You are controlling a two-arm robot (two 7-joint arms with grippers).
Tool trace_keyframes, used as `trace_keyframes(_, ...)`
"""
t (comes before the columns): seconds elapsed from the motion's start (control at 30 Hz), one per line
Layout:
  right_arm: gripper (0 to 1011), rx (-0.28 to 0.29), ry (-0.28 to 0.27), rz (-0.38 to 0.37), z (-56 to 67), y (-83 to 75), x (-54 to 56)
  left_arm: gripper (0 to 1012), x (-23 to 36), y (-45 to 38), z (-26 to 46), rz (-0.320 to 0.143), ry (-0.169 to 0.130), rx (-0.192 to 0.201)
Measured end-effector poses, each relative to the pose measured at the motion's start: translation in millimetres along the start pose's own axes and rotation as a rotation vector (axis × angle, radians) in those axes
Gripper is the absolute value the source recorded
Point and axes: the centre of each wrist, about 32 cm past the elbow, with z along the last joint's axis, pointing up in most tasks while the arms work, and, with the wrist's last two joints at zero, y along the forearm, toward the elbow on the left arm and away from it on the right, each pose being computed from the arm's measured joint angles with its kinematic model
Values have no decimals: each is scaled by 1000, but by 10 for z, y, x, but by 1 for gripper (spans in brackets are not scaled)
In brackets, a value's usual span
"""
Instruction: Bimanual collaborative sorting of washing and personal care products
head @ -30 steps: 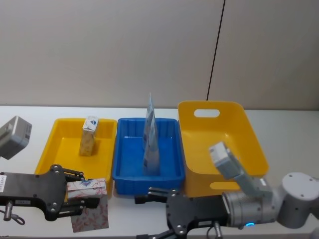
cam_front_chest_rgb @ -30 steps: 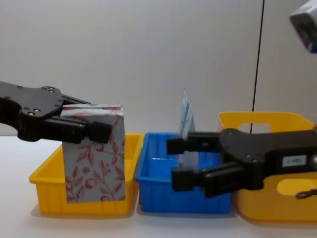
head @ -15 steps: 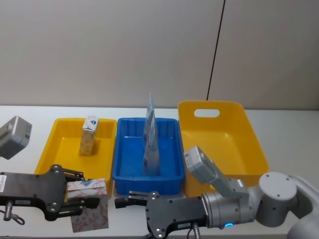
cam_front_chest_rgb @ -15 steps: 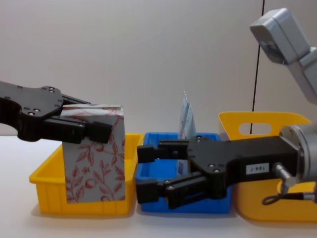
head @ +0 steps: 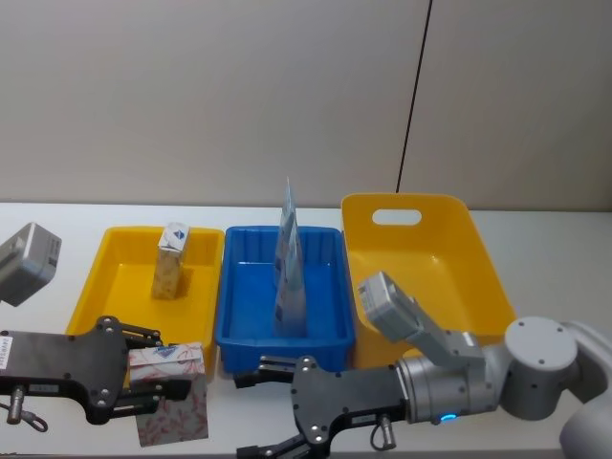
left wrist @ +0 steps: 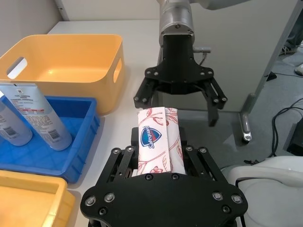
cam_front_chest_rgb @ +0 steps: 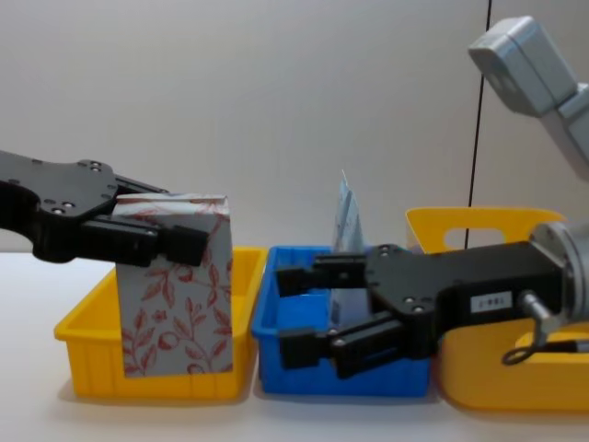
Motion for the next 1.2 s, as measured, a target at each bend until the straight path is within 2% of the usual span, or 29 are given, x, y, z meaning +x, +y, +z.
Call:
trace_keyframes(0.2, 1000, -22, -13, -10, 20, -103, 25, 369, 0, 0, 0, 0, 0, 0)
trace_keyframes(0.43, 1000, -30, -23, -15, 31, -138, 20, 369, 0, 0, 0, 0, 0, 0)
trace_keyframes(1.2, 1000, 11, -32, -53, -16, 61, -54, 369, 0, 0, 0, 0, 0, 0)
